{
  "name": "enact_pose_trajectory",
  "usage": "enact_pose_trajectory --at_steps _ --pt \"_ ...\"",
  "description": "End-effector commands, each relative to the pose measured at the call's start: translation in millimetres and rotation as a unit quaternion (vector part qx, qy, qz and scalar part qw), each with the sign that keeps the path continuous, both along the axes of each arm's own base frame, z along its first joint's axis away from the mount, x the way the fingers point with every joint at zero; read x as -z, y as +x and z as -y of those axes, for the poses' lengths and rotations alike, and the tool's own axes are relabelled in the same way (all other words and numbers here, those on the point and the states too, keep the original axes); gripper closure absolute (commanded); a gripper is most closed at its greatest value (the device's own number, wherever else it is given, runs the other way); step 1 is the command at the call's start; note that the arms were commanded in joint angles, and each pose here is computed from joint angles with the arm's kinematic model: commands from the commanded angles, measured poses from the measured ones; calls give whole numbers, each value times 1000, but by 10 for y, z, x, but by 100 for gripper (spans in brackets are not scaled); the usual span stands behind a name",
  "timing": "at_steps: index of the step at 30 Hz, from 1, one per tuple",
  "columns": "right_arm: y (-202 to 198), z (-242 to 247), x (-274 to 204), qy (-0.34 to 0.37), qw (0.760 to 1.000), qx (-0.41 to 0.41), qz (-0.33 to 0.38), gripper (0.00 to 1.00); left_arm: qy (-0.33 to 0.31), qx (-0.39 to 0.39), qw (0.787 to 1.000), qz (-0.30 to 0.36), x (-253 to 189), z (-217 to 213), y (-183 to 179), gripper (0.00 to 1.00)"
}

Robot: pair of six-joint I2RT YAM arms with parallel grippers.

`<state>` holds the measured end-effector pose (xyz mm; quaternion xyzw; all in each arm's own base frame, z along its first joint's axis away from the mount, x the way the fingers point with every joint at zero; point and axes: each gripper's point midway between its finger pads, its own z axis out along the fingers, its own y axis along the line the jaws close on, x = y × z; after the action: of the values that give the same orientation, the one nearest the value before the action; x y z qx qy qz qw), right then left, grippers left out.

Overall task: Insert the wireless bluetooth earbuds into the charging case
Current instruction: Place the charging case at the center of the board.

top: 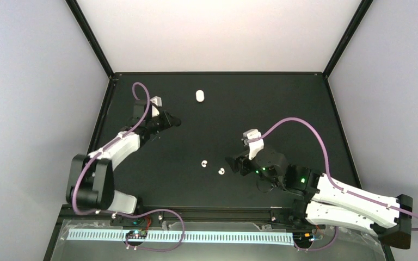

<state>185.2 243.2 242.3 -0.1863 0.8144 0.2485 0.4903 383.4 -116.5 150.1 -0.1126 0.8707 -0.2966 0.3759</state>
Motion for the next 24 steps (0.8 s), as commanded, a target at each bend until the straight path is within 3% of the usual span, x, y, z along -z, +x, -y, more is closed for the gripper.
enact_pose_trajectory --at_steps 1,10,24 --pt "-17 80 -29 21 1000 9 -1 17 -44 2 998 -35 207 46 198 99" --pt "-27 211 -136 19 1000 20 11 17 -80 5 994 -74 560 173 450 98" --pt "-27 179 -183 9 1000 15 8 17 -47 -7 989 -143 1017 115 451 99"
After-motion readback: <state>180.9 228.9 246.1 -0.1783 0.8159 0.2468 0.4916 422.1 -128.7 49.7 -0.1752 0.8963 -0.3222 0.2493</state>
